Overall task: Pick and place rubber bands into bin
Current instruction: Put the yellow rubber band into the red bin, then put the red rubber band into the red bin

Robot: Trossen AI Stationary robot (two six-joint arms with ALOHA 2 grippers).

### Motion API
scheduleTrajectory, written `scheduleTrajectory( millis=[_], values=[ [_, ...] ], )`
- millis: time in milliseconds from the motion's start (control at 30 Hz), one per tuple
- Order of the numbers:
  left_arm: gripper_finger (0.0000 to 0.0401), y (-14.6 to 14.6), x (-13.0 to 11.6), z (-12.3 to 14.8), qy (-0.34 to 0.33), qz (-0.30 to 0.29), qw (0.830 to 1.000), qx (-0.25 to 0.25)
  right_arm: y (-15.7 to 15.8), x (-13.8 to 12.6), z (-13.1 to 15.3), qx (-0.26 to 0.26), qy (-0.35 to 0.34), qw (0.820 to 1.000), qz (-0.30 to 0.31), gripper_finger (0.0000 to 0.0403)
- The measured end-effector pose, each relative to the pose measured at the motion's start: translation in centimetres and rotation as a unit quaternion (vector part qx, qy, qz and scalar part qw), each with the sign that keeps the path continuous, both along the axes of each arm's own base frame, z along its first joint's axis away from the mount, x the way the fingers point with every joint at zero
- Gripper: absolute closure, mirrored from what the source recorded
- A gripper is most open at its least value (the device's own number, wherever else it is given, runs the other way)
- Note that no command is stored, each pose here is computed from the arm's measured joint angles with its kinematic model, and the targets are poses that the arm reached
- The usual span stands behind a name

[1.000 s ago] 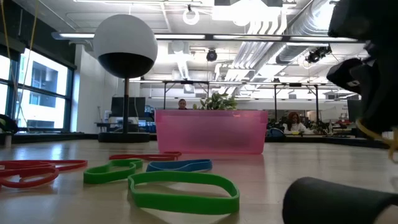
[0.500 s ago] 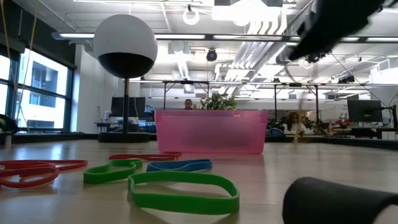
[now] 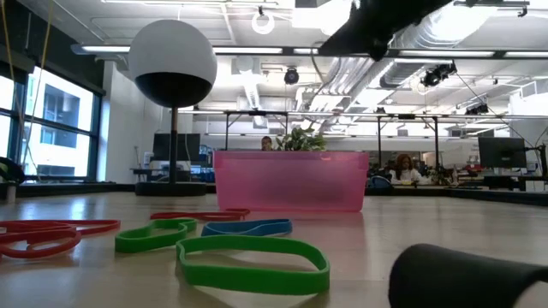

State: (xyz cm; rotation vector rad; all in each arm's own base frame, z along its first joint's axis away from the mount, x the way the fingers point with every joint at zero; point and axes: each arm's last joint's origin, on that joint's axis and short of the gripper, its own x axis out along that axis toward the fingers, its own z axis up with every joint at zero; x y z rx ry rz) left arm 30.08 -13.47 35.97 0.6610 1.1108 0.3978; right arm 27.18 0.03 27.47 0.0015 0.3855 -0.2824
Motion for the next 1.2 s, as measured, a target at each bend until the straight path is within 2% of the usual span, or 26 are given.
scheduleTrajectory(
  millis=[300,567,800,967,1200],
  values=[
    [0.0263,0.1,0.0,0.1,-0.022,0.018,1.000,0.004,-3.8,2.2,-2.4,0.052,0.004,0.999,0.014,0.0402],
    [0.0263,0.1,0.0,0.1,-0.024,0.020,0.999,0.004,-4.1,4.1,-6.2,0.090,0.059,0.994,0.022,0.0401],
    [0.0263,0.1,0.0,0.1,-0.024,0.020,1.000,0.004,-4.3,4.4,-7.7,0.116,0.088,0.989,0.001,0.0399],
    [0.0263,0.1,0.0,0.1,-0.024,0.020,1.000,0.004,-4.7,4.1,-8.0,0.161,0.099,0.982,0.014,0.0373],
    [0.0263,0.1,0.0,0.1,-0.024,0.020,0.999,0.005,-5.6,3.7,-8.4,0.222,0.113,0.968,0.011,0.0301]
  ],
)
